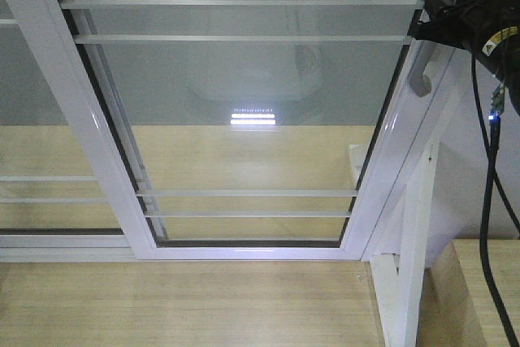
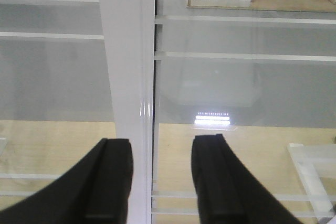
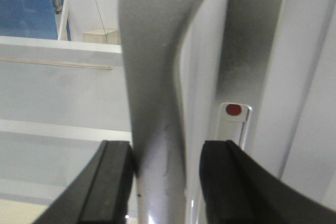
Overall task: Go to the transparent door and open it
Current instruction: 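Reach the right gripper to the grey door handle and close on it, then pull the handle with the right gripper, sliding the door away from the frame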
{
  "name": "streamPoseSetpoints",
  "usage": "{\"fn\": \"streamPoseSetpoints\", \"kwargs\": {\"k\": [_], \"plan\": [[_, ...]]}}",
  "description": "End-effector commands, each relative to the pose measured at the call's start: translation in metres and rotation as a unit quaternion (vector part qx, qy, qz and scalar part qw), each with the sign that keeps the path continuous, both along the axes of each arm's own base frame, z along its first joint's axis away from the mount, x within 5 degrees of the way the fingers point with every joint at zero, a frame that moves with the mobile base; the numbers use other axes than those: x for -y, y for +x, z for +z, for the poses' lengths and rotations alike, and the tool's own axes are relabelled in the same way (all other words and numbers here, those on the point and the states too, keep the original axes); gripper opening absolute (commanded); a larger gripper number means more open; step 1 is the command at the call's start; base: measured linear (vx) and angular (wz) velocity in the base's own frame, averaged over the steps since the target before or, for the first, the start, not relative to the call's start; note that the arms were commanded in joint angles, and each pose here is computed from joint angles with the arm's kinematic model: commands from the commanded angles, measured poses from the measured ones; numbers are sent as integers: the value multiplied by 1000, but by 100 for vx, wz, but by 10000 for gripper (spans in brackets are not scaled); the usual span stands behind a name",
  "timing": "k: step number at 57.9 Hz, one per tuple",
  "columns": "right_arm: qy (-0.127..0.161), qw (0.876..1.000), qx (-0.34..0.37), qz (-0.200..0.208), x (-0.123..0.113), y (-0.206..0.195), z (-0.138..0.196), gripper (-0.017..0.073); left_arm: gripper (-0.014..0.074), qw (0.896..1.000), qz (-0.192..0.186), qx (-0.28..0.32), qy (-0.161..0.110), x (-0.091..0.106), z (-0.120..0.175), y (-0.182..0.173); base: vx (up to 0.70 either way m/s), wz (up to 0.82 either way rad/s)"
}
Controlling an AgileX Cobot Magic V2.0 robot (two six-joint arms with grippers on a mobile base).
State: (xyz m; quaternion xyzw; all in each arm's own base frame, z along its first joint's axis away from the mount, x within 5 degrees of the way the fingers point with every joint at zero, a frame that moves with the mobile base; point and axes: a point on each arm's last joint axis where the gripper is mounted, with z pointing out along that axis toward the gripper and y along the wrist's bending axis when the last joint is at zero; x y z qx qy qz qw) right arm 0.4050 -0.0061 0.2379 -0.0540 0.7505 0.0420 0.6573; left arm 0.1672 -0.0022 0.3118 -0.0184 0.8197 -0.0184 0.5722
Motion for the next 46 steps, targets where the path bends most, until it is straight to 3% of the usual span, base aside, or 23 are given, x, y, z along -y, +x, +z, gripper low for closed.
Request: {"fn": "streamPoseSetpoints", "kwargs": {"k": [1, 29, 46], "plan": [[8, 996, 86, 22, -10, -2, 39, 321, 409, 998, -3, 59, -6, 1, 18, 2, 0, 0], [12, 990, 89, 108, -79, -7, 39, 323, 409, 998, -3, 57, -6, 1, 17, 2, 0, 0], [23, 984, 99, 146, -108, -12, 37, 323, 409, 998, -3, 54, -5, 1, 17, 2, 0, 0]]}}
